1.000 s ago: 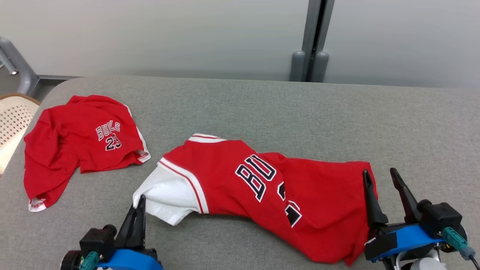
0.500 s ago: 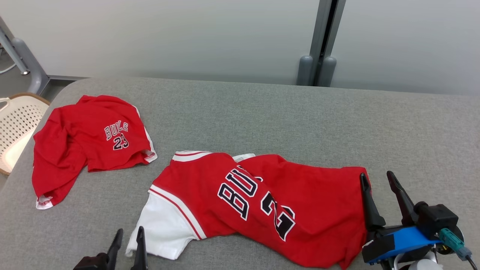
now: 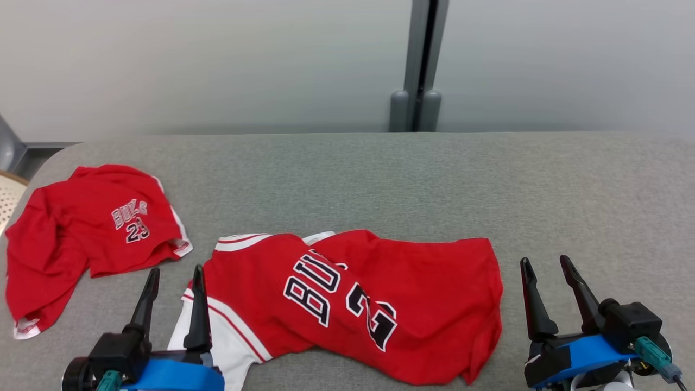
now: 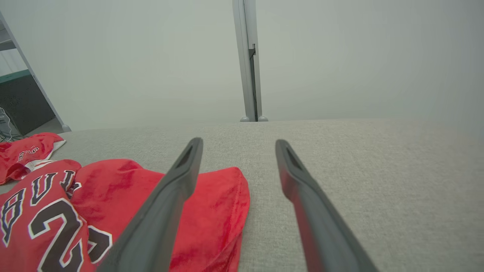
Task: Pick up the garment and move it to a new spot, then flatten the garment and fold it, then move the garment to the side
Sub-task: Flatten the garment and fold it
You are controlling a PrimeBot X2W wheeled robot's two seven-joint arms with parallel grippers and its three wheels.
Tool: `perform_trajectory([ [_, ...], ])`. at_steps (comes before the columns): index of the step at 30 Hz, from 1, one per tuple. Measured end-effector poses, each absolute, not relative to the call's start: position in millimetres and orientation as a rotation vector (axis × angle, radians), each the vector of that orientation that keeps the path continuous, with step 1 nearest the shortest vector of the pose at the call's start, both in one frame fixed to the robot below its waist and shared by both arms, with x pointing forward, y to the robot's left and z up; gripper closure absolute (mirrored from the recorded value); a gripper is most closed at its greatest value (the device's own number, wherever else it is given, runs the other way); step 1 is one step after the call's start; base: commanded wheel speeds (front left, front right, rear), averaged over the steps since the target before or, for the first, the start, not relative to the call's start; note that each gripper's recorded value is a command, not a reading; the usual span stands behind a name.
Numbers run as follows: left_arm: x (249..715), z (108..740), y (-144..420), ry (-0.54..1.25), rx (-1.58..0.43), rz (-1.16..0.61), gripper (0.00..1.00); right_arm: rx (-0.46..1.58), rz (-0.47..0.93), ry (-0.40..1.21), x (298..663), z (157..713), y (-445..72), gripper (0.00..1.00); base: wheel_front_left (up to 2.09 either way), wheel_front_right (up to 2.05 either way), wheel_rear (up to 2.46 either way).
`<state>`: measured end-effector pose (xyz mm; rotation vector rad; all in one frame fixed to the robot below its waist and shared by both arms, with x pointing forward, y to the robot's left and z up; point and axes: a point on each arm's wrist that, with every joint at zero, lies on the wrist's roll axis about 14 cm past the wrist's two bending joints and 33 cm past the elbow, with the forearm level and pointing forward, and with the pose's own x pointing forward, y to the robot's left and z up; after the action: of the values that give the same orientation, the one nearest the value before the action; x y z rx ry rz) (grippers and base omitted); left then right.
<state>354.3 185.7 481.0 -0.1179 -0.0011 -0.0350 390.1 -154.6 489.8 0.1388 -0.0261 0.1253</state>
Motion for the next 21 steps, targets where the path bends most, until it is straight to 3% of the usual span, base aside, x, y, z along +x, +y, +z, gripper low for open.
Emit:
perform_trajectory([
  [8, 385, 514, 162, -0.101, -0.080, -0.120, 0.00, 0.131, 0.043, -0.029, 377, 489, -183, 0.00, 0.00, 0.00, 0.00],
  [21, 394, 508, 166, -0.086, -0.034, -0.108, 0.00, 0.131, 0.007, 0.016, 372, 474, -194, 0.00, 0.00, 0.00, 0.00],
])
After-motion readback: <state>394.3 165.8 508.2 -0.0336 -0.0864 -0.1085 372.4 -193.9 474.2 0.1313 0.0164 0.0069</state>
